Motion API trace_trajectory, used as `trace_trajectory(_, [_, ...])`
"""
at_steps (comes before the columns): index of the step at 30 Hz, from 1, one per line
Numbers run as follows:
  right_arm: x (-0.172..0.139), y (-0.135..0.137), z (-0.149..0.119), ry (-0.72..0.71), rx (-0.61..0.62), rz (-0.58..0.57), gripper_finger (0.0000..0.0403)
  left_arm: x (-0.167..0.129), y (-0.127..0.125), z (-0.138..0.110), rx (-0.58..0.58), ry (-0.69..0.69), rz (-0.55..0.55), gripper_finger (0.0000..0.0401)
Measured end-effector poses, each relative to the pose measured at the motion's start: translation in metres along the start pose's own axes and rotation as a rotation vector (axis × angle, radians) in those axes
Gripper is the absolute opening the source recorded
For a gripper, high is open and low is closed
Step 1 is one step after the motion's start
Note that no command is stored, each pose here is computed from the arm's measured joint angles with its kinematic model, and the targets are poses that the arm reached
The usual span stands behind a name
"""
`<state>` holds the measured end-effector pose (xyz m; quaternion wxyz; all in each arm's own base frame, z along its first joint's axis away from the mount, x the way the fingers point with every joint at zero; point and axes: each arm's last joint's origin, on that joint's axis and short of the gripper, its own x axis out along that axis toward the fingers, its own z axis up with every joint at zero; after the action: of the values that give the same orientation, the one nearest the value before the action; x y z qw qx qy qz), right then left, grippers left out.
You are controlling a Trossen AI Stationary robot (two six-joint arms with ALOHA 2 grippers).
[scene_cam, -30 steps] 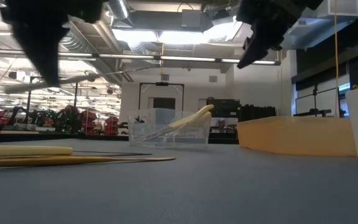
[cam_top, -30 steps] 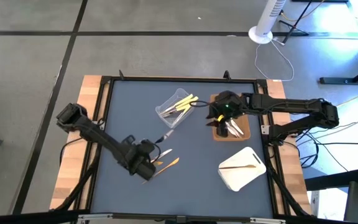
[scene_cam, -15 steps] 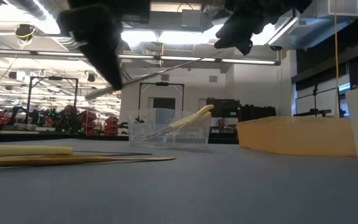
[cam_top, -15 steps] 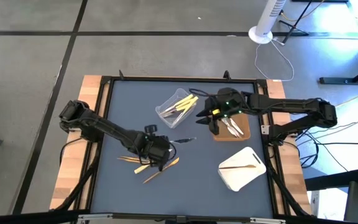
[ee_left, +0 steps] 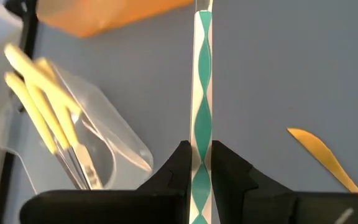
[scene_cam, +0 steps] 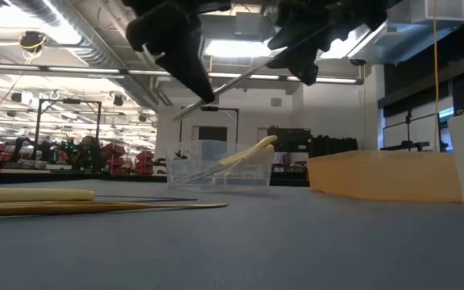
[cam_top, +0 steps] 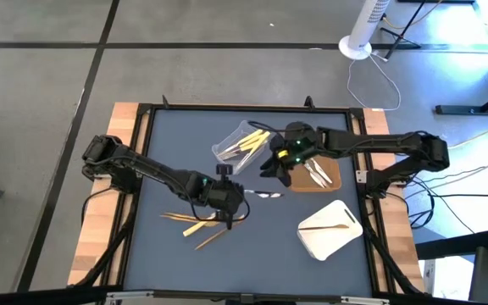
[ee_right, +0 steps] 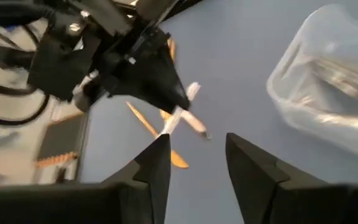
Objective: Sort silverware by color (type)
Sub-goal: Put the white knife into the orange bin
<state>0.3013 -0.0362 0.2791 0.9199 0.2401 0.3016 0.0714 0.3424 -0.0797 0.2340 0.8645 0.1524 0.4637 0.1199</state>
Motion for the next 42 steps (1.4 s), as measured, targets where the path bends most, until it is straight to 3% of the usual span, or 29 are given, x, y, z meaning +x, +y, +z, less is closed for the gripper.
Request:
trace_trajectory(8, [0.025, -0.007, 0.000, 0.052, 0.157, 0.176, 0.0140, 0.002, 0.003, 0.006, 0.137, -0.054, 0.020, 0.0035])
trace_trajectory(20, [0.051, -0.020, -0.013, 0.177, 0.301, 0.236, 0.0140, 0.002, 0.007, 0.008, 0.199, -0.063, 0.080, 0.0035])
trace_trajectory(42, [0.054, -0.021, -0.014, 0.201, 0.309, 0.264, 0.0140, 0.008, 0.019, 0.008, 0.173, -0.044, 0.116, 0.0039])
